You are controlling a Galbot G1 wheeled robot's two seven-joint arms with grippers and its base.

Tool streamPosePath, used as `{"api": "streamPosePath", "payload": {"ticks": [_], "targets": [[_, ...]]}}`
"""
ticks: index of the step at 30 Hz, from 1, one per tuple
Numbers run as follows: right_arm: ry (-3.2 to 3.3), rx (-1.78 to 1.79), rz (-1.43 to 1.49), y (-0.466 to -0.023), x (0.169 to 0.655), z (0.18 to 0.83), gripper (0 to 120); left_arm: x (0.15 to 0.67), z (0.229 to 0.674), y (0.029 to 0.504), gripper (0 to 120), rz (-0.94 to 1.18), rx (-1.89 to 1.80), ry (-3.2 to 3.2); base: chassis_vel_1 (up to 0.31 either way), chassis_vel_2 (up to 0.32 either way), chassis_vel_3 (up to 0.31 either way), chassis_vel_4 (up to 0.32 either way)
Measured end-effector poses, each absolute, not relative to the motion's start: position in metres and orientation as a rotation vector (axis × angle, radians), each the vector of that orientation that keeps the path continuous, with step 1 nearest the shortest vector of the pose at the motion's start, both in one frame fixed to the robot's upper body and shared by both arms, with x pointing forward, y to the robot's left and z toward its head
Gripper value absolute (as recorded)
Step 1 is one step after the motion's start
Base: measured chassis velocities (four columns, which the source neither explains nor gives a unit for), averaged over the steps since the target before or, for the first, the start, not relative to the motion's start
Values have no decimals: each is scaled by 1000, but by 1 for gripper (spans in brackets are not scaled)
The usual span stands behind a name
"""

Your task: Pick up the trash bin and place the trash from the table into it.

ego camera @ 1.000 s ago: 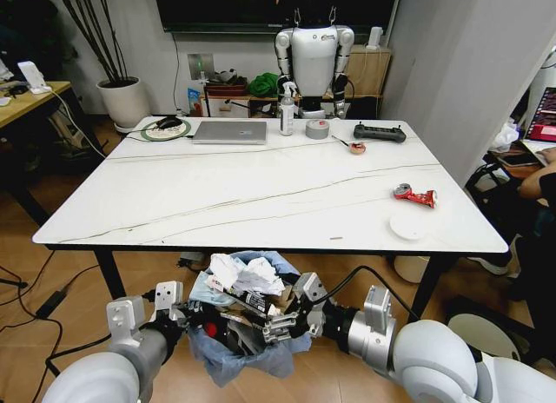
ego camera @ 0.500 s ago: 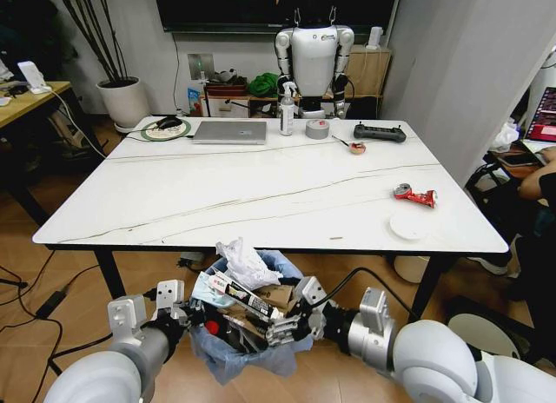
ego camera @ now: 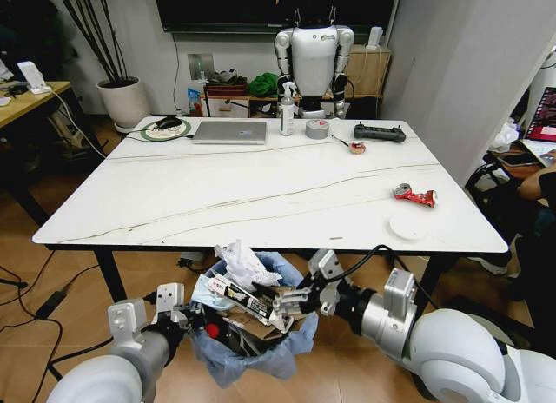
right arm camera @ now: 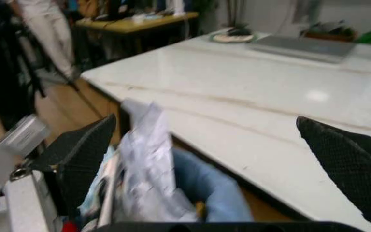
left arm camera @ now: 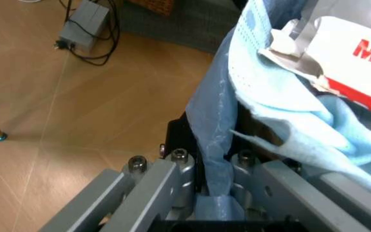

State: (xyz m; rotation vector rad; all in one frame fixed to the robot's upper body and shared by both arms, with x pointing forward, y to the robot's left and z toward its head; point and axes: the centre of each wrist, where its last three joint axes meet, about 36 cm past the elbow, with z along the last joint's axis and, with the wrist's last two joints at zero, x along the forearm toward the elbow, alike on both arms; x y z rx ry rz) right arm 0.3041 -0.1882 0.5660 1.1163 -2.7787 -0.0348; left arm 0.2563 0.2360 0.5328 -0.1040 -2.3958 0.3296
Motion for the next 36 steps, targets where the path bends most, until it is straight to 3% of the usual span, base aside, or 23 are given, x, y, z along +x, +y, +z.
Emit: {"api": "streamPosePath", "payload": {"ticks": [9,18,36], "targets": [[-3044,656,-135,-212,319,579,100,254,531,236,2,328,-93,-2386,0,0,0,0],[-3097,246,-64,-226,298,539,100,251,528,235,2,328,-90,-2380,0,0,0,0],[-3060,165,-201,-217,294,515,100,250,527,234,2,335,-90,-2375,-14,-16,19,19]]}}
